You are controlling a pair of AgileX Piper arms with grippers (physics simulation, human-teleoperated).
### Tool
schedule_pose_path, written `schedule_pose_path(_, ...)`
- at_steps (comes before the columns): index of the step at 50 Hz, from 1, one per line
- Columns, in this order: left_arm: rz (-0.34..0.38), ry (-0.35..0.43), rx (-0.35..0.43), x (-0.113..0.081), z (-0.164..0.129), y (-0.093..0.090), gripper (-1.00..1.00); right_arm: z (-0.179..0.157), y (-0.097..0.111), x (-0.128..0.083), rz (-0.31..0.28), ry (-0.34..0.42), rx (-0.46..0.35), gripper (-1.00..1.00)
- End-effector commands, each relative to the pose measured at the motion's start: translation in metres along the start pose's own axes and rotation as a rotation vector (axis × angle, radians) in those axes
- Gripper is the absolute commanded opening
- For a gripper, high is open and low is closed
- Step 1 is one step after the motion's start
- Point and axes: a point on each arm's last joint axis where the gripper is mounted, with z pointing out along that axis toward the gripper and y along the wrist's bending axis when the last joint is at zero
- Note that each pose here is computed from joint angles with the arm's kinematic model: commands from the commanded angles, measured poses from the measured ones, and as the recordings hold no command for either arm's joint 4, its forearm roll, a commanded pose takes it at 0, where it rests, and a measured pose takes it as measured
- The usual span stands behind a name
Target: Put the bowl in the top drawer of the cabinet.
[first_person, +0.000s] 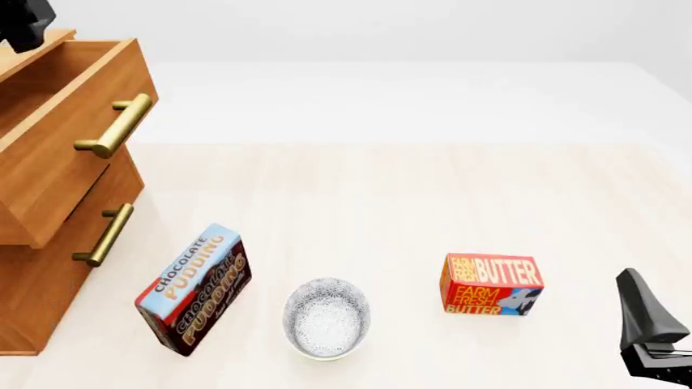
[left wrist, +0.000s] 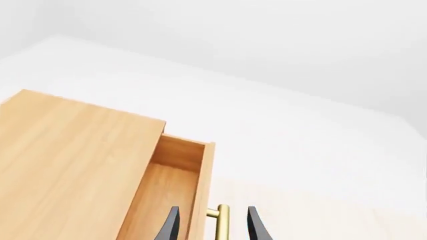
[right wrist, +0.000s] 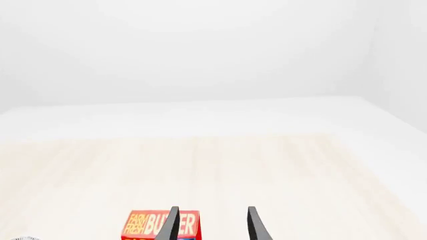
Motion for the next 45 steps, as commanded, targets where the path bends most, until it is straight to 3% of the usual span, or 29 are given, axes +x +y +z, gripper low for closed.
schedule_pose_path(1,-0.026,0.026,-0.02,0.008,0.018,0.005,1.0,0.0,0.0,0.0,0.0,0.0,0.0,1.0)
schedule_pose_path(17,-0.076,0.074,-0.051,0.026,0.028,0.014,1.0,0.0,0.0,0.0,0.0,0.0,0.0,1.0)
schedule_pose_path(45,-0.106,0.137,-0.035,0.043,0.038,0.009,1.0,0.0,0.0,0.0,0.0,0.0,0.0,1.0)
